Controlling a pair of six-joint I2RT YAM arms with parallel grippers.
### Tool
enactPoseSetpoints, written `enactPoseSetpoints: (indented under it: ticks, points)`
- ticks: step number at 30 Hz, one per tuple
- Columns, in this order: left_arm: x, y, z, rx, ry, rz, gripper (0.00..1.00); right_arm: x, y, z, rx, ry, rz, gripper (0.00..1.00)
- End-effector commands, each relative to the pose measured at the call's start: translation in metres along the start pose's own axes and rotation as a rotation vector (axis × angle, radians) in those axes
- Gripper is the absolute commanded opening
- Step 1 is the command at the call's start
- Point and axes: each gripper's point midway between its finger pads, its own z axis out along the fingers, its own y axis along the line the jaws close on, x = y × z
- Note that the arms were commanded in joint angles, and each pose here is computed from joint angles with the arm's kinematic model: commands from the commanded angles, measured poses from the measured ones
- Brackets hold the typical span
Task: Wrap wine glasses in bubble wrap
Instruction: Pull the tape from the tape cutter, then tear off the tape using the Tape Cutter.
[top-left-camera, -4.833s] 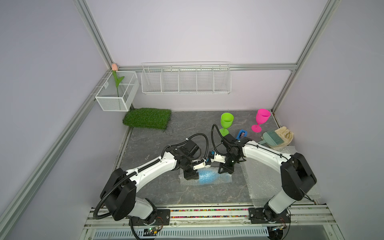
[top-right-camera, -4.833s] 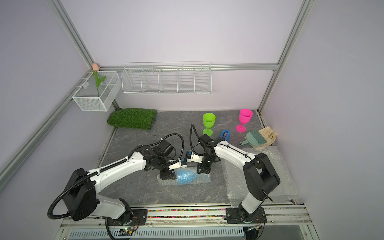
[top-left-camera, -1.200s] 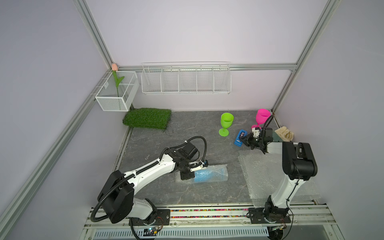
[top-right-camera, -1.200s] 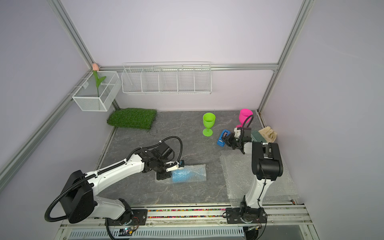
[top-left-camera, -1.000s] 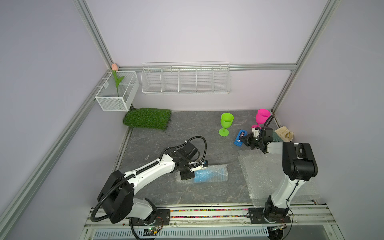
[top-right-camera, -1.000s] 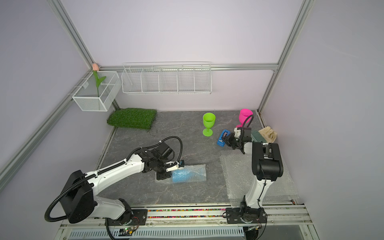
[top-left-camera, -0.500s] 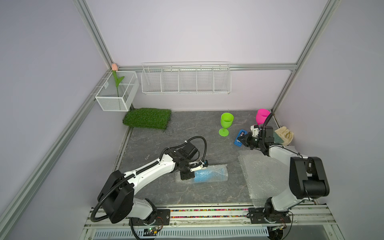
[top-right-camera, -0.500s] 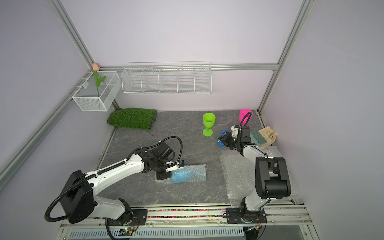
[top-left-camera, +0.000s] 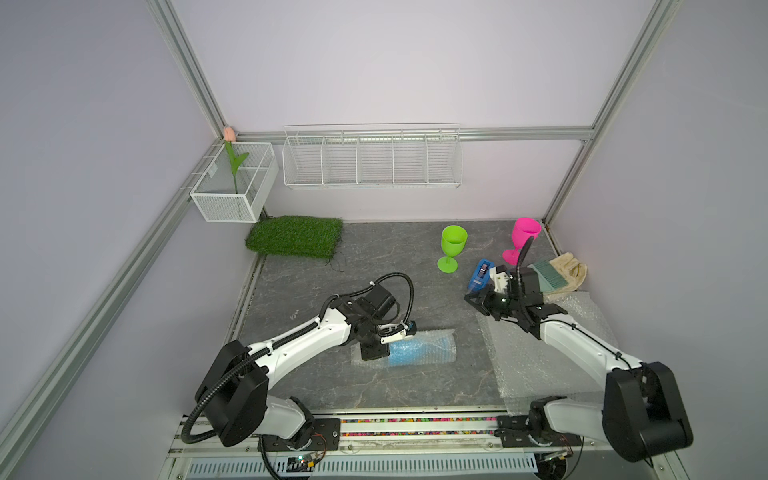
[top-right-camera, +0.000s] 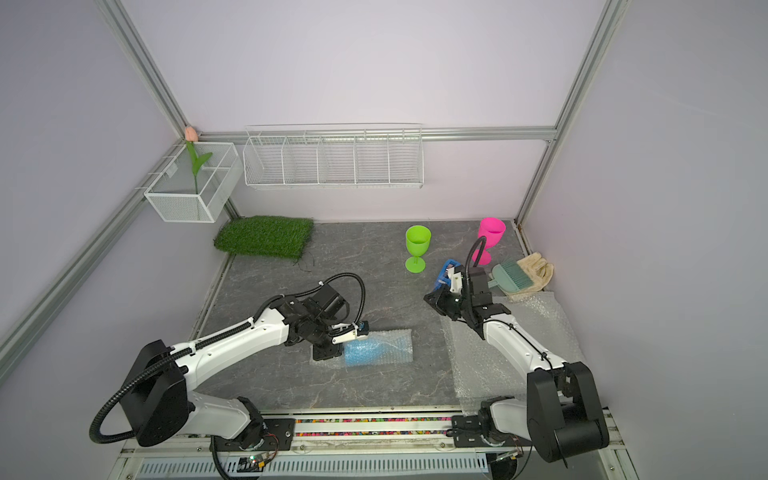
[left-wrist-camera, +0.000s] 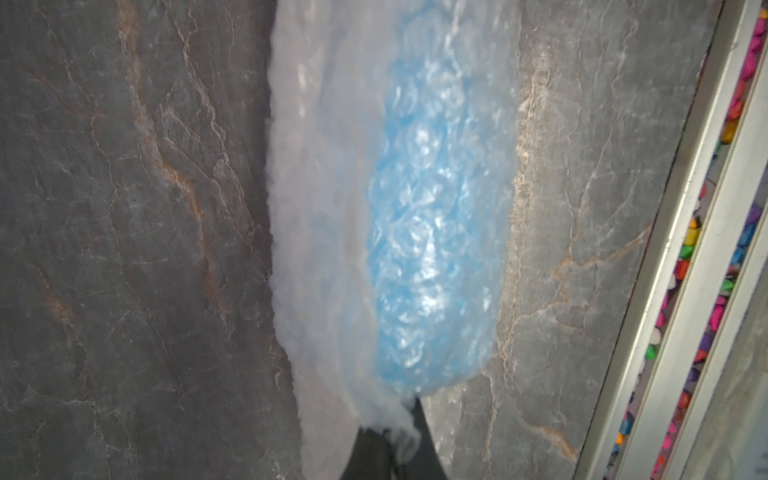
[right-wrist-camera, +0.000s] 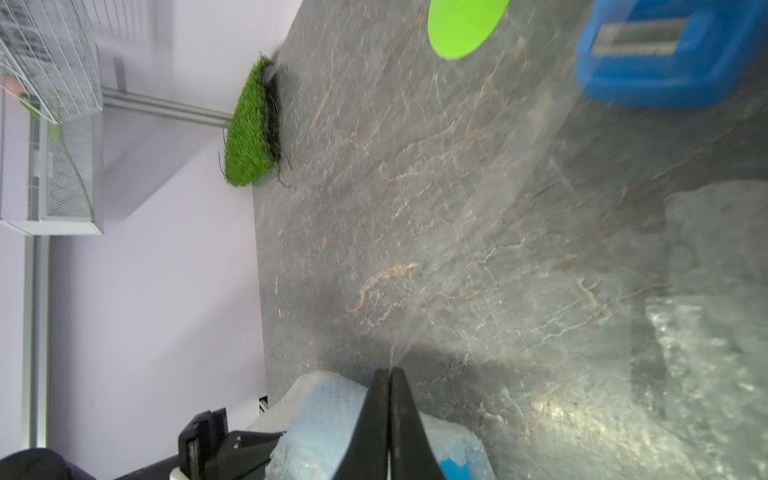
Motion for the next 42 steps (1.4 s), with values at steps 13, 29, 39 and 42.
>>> enactPoseSetpoints:
  ticks: [13, 29, 39, 42]
  points:
    - [-0.003, -0.005, 0.002, 0.045, 0.017, 0.024, 0.00, 0.067, -0.042, 0.038, 0.100, 0.181, 0.061, 0.32]
    - [-0.003, -0.005, 0.003, 0.045, 0.020, 0.023, 0.00, 0.037, 0.027, -0.024, 0.050, 0.131, -0.027, 0.54]
    - [-0.004, -0.006, 0.005, 0.055, 0.019, 0.027, 0.00, -0.019, -0.015, -0.047, 0.224, -0.026, -0.068, 0.50]
    - [-0.005, -0.006, 0.005, 0.061, 0.021, 0.028, 0.00, -0.046, -0.030, -0.040, 0.183, -0.087, -0.030, 0.50]
